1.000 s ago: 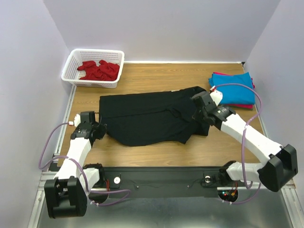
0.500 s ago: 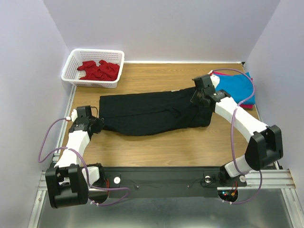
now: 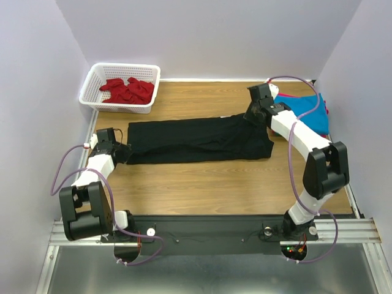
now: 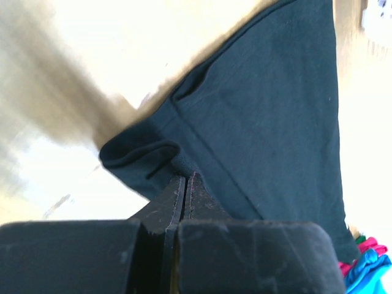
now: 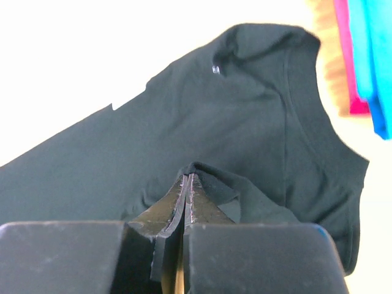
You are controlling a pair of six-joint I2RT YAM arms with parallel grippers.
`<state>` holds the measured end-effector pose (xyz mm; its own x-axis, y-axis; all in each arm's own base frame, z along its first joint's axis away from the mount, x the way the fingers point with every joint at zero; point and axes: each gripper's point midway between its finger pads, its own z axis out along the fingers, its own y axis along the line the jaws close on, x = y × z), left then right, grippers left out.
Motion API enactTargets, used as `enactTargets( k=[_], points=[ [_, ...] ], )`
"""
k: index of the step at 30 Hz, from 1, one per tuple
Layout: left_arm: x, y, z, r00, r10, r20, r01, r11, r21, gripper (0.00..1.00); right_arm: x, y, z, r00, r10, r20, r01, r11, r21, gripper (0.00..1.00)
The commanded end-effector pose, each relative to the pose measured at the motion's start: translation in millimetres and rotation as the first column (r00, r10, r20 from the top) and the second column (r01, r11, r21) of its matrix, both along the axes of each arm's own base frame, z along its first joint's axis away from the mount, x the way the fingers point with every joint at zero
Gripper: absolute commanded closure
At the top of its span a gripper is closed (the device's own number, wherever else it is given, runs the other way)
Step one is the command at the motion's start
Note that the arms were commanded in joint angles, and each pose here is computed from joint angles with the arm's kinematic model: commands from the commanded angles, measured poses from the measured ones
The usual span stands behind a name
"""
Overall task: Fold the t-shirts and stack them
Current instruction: Fold the tshirt
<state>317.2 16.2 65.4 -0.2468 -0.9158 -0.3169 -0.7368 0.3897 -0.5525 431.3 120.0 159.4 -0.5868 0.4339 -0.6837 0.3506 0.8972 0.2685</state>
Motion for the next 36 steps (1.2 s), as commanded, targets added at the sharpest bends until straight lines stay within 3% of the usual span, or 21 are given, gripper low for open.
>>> enactTargets(
  k=[1,15,16,17,18,19,20,21,22,23,25,28,29,36],
  points=[
    [33.5,12.0,23.9,0.995,-0.002,0.100,-0.002,0.999,0.042,1.00,40.8,3.7,22.0,0.995,0.032,0.098,-0.032,0.999,-0.010,1.00],
    [45.9,23.6,-17.7,1.000,0.025,0.001,-0.025,0.998,0.056,1.00,97.1,14.1,-11.2,0.991,0.114,0.064,-0.109,0.991,-0.077,1.00],
    [46.7,23.9,-19.5,1.000,0.021,-0.006,-0.021,0.998,0.058,0.95,100.7,19.3,-9.4,0.987,0.145,0.067,-0.140,0.987,-0.073,0.99],
    [48.1,24.2,-18.4,1.000,0.020,-0.003,-0.020,0.998,0.059,0.82,102.8,22.6,-10.3,0.984,0.164,0.066,-0.159,0.985,-0.074,0.99],
    [50.7,25.3,-15.5,1.000,0.020,0.006,-0.021,0.998,0.062,0.47,106.3,24.8,-10.2,0.981,0.182,0.069,-0.177,0.981,-0.077,0.97],
    [51.3,24.9,-13.0,1.000,0.017,0.012,-0.017,0.998,0.065,0.20,112.0,30.0,-12.3,0.974,0.218,0.067,-0.212,0.974,-0.082,0.88],
    [52.0,25.7,-9.9,1.000,0.013,0.020,-0.015,0.997,0.070,0.02,114.5,32.3,-11.8,0.970,0.234,0.069,-0.229,0.970,-0.081,0.84],
    [53.1,26.1,-5.6,1.000,0.009,0.029,-0.011,0.997,0.076,0.02,114.9,34.8,-12.2,0.966,0.251,0.067,-0.246,0.966,-0.078,0.78],
    [52.5,25.6,-2.5,0.999,0.002,0.033,-0.005,0.997,0.081,0.02,113.2,40.2,-8.3,0.957,0.280,0.073,-0.275,0.959,-0.063,0.56],
    [50.8,25.9,5.5,0.999,-0.001,0.045,-0.003,0.996,0.087,0.02,111.2,42.7,-5.6,0.955,0.287,0.079,-0.283,0.958,-0.049,0.45],
    [49.8,31.7,17.8,0.998,0.014,0.064,-0.021,0.993,0.119,0.02,100.6,46.5,7.6,0.947,0.307,0.096,-0.306,0.952,-0.020,0.29],
    [42.1,36.2,41.8,0.995,0.021,0.099,-0.037,0.987,0.159,0.02,76.8,47.5,7.3,0.942,0.325,0.079,-0.328,0.945,0.019,0.16],
    [39.0,37.5,54.9,0.991,0.021,0.129,-0.043,0.984,0.175,0.02,66.4,51.2,23.5,0.934,0.340,0.107,-0.347,0.937,0.050,0.01],
    [30.9,17.4,76.5,0.970,-0.073,0.231,0.039,0.988,0.152,0.02,-5.3,79.3,-13.3,0.901,0.434,0.016,-0.418,0.857,0.301,0.00]
  ],
)
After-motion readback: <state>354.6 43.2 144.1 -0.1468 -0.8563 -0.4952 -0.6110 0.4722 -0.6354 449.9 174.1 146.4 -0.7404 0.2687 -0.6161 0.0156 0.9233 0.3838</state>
